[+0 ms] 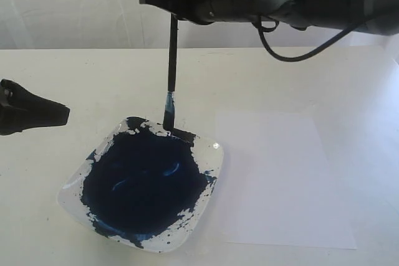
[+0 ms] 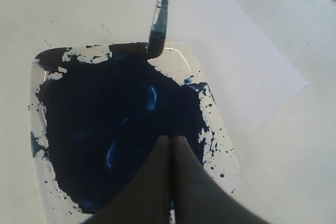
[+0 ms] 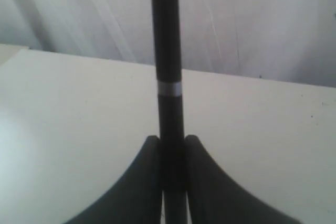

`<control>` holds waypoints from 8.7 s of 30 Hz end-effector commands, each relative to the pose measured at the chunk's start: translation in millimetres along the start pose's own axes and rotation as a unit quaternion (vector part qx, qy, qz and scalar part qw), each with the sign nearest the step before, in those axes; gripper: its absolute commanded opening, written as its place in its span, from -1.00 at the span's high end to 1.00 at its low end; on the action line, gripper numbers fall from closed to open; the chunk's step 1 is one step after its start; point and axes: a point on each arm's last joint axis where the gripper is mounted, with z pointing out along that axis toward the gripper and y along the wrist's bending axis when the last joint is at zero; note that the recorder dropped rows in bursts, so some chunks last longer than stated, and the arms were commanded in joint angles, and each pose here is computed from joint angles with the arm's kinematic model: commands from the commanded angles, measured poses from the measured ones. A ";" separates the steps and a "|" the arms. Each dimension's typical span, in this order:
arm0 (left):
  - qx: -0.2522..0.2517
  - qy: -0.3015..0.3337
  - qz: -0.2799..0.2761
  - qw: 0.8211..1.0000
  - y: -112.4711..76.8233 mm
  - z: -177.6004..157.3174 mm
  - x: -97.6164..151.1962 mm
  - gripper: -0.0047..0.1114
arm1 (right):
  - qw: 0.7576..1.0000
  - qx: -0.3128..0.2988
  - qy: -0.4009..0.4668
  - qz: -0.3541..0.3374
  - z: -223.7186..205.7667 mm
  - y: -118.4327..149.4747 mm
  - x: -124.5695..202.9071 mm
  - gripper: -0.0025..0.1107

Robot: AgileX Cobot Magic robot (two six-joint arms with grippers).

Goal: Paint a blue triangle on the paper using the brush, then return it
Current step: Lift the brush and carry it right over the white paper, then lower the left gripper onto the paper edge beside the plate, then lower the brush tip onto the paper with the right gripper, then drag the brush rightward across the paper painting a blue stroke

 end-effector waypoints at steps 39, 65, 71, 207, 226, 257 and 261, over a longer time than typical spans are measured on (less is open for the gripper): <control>-0.052 -0.046 -0.014 0.998 8.6 -1.5 -9.0 0.92 | 0.987 -0.059 -0.151 -0.013 -187.2 -155.2 -0.9 0.96; 0.189 0.205 0.191 0.941 -106.5 207.3 -6.9 0.92 | 0.988 -0.063 -0.138 0.003 -176.3 -165.5 7.0 0.96; 0.189 0.194 0.240 0.932 -113.2 228.7 3.0 0.92 | 0.988 -0.061 -0.140 0.003 -176.4 -165.9 6.7 0.96; 0.184 0.214 0.305 0.909 -97.4 273.9 40.4 0.92 | 0.979 -0.128 -0.091 -0.130 -68.0 -162.8 75.5 0.96; 0.184 0.214 0.305 0.909 -97.4 273.9 40.4 0.92 | 0.978 -0.133 -0.085 -0.138 -62.0 -154.3 78.2 0.96; 0.185 0.215 0.305 0.909 -97.5 273.8 40.5 0.92 | 0.986 -0.008 -0.077 -0.147 -96.6 -215.0 68.9 0.96; 0.185 0.215 0.305 0.909 -97.5 273.8 40.5 0.92 | 0.985 -0.023 -0.088 -0.148 -96.9 -212.0 67.3 0.96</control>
